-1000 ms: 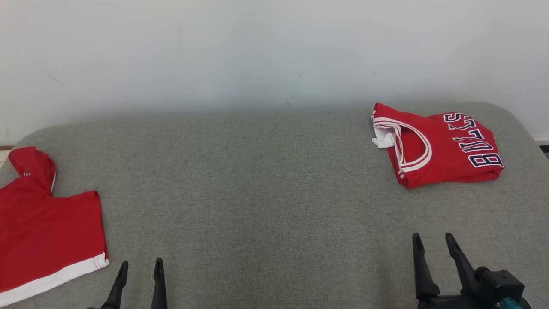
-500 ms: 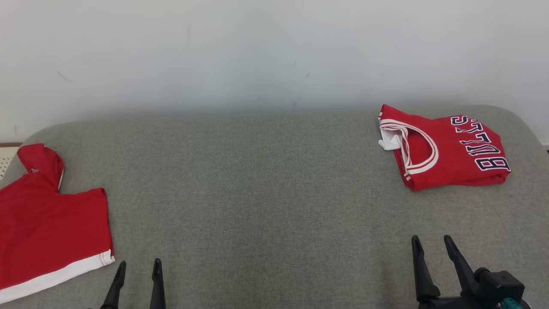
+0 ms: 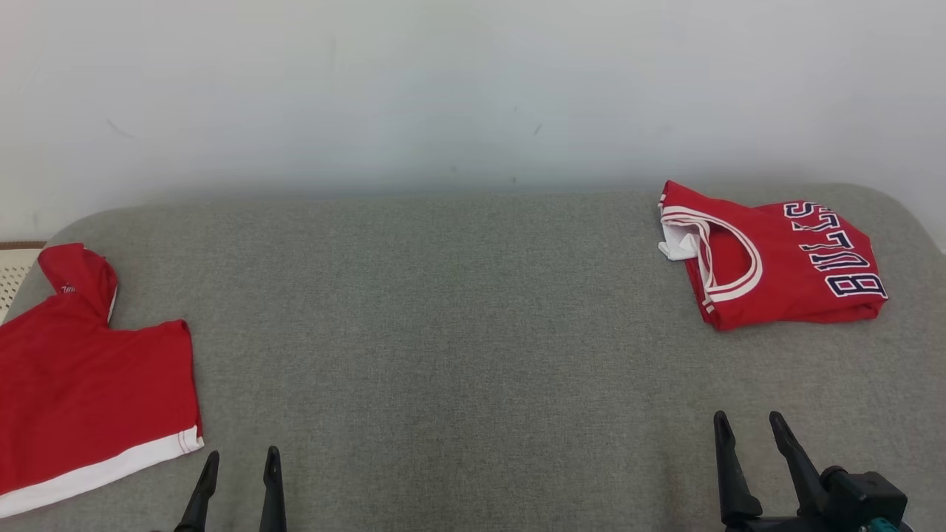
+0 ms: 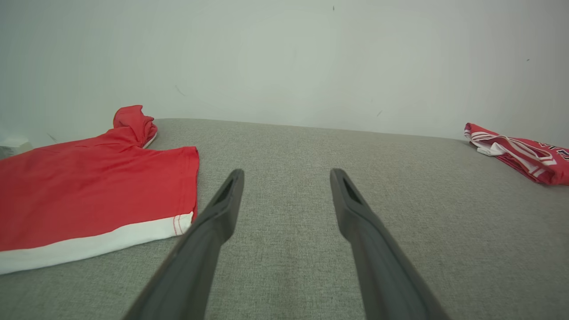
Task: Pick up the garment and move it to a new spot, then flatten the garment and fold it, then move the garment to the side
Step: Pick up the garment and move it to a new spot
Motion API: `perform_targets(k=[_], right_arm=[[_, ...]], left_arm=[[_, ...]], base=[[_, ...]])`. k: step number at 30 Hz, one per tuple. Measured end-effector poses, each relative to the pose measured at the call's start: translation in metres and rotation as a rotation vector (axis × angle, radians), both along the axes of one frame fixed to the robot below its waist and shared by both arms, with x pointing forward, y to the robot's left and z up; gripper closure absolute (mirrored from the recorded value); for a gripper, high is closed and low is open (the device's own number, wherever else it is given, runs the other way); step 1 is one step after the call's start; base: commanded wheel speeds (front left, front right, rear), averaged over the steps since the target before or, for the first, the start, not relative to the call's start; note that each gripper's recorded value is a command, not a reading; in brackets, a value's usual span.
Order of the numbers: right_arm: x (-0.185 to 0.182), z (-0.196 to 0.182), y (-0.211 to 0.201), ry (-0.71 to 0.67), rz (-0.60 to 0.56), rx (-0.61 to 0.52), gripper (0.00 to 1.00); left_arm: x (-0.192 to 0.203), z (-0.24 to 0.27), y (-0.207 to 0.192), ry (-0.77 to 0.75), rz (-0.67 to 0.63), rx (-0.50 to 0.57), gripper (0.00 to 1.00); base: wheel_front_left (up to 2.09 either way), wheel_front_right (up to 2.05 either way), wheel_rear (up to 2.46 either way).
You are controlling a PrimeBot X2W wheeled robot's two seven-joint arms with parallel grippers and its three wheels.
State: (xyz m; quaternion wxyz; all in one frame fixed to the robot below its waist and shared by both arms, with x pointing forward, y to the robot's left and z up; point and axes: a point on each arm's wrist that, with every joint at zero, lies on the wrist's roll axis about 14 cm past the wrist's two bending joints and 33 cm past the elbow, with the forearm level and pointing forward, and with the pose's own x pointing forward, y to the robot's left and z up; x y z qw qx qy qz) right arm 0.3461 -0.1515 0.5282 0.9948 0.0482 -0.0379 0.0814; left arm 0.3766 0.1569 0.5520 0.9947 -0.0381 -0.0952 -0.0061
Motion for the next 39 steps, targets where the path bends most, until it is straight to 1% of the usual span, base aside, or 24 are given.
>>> perform_targets(k=[8,15,26,39], right_arm=[[0.005,-0.003,0.018,0.01,0.054,0.006,0.0],[0.012,-0.008,0.046,0.026,0.141,0.013,0.0],[0.019,-0.011,0.097,0.035,0.29,0.023,0.0],[0.019,-0.01,0.152,0.034,0.447,0.032,0.0]], left_arm=[[-0.009,-0.002,0.016,0.006,0.05,-0.01,0.0],[-0.028,-0.001,0.047,0.01,0.147,-0.01,0.0],[-0.07,-0.001,0.107,0.011,0.337,-0.009,0.0],[-0.12,0.003,0.155,-0.009,0.516,-0.017,0.0]], base=[[0.0,0.0,0.0],[0.0,0.0,0.0],[0.0,0.0,0.0],[0.0,0.0,0.0]])
